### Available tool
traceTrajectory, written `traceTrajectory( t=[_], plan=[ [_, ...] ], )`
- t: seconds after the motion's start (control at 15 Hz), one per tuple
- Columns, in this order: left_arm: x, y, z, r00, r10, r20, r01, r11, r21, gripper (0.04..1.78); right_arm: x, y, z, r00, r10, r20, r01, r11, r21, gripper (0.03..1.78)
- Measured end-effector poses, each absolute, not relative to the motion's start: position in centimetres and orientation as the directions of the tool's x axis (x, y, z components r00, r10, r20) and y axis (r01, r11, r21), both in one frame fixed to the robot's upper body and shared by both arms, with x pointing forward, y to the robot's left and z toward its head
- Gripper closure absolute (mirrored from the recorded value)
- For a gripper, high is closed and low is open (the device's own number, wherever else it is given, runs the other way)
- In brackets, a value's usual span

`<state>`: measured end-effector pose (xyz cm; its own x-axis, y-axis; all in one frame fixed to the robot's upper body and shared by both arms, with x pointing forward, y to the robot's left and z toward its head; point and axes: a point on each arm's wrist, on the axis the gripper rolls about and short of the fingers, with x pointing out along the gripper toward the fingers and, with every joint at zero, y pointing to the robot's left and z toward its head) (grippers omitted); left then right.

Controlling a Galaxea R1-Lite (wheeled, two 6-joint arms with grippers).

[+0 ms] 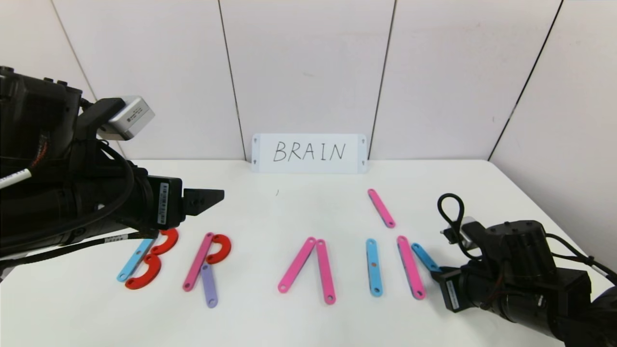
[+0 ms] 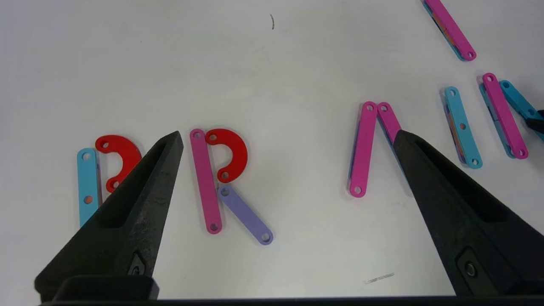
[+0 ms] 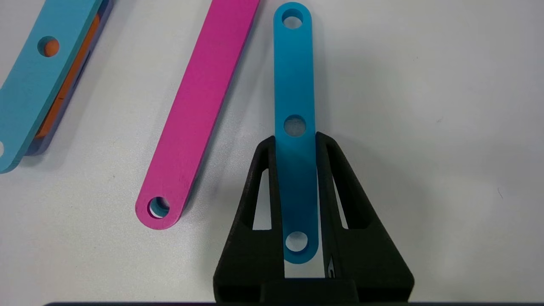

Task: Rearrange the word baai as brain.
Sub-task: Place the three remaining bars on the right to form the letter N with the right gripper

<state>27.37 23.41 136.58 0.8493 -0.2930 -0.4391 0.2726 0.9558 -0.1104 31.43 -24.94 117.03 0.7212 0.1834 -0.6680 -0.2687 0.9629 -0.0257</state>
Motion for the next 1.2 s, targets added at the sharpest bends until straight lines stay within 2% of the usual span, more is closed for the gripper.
traceTrajectory(
  t=[0.53, 0.73, 0.93, 1.2],
  plan=[
    [27.36, 23.42, 136.59, 0.85, -0.293, -0.438, 0.273, 0.956, -0.11, 0.09, 31.94, -24.72, 116.71, 0.726, 0.18, -0.664, -0.266, 0.963, -0.029, 1.54],
    [27.35, 23.42, 136.6, 0.85, -0.293, -0.438, 0.273, 0.956, -0.11, 0.09, 32.08, -24.92, 116.69, 0.73, 0.17, -0.662, -0.257, 0.966, -0.036, 1.45],
    [27.34, 23.43, 136.61, 0.85, -0.293, -0.438, 0.272, 0.956, -0.111, 0.09, 32.05, -24.99, 116.72, 0.731, 0.166, -0.661, -0.259, 0.965, -0.044, 1.14],
    [27.34, 23.43, 136.6, 0.85, -0.293, -0.438, 0.273, 0.956, -0.111, 0.09, 31.99, -24.95, 116.92, 0.738, 0.166, -0.654, -0.263, 0.963, -0.052, 0.46]
  ],
)
